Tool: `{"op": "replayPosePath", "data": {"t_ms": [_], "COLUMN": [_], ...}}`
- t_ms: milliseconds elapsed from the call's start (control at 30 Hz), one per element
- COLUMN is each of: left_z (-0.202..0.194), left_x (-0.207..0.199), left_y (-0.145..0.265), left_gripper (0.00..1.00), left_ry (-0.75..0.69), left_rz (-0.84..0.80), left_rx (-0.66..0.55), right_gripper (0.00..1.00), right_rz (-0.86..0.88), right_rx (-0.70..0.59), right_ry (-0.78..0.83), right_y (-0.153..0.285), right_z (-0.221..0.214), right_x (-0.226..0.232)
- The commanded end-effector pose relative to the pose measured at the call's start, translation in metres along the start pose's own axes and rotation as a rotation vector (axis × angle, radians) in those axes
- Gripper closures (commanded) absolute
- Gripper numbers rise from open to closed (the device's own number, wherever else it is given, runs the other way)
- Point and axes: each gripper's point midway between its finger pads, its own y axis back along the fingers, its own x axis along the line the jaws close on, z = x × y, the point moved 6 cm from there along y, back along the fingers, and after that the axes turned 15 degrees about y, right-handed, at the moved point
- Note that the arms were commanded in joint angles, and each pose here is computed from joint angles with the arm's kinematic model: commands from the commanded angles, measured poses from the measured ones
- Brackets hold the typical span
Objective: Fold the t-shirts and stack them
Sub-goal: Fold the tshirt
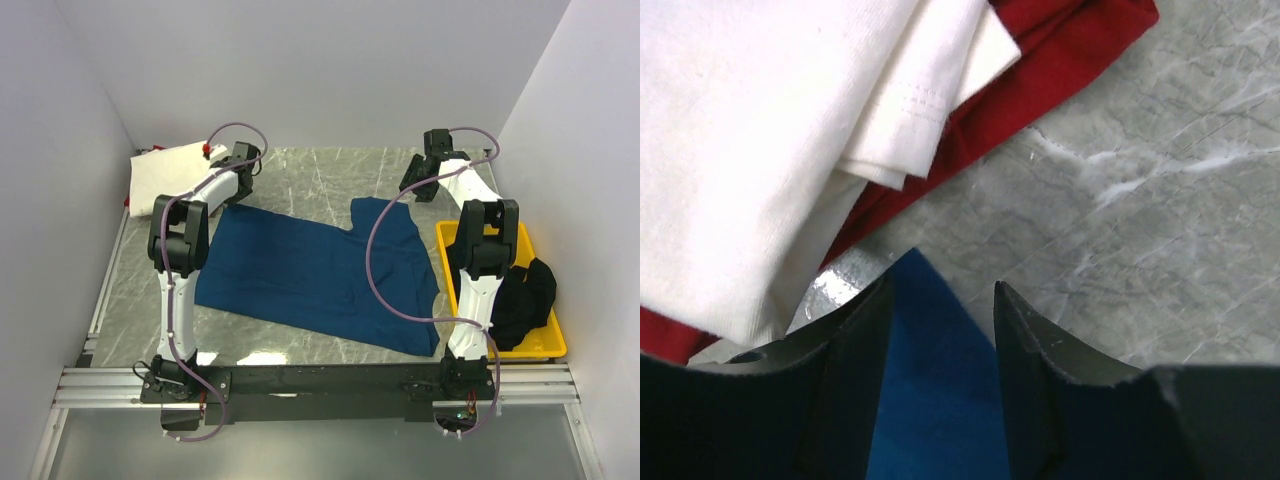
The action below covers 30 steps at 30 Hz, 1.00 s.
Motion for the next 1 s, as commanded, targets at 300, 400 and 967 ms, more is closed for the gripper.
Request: {"op": "replayPosePath", "data": {"t_ms": [300,400,967], "left_z": [0.002,-0.003,-0.004], "left_x": [-0.002,0.002,0.010], "left_y": [0.000,-0.005,-0.010], "left_gripper": [0.56,0.58,0.85], "left_ry": [0.016,0.002,-0.005], "left_rz": [0.042,0.052,0.057], "left_rx": [-0.022,-0.015,-0.013], "right_gripper": [0.41,0.41,0.41], "right_rz": [-0.008,-0.017,-0.056], "right_rx": [-0.002,0.004,0.027], "right_ry": [0.004,0.003,-0.001], "right_y": [-0.006,-0.007,-0.017], "right_z": [0.005,0.004,0.005], "right_x": [-0.006,-0.008,-0.012]}}
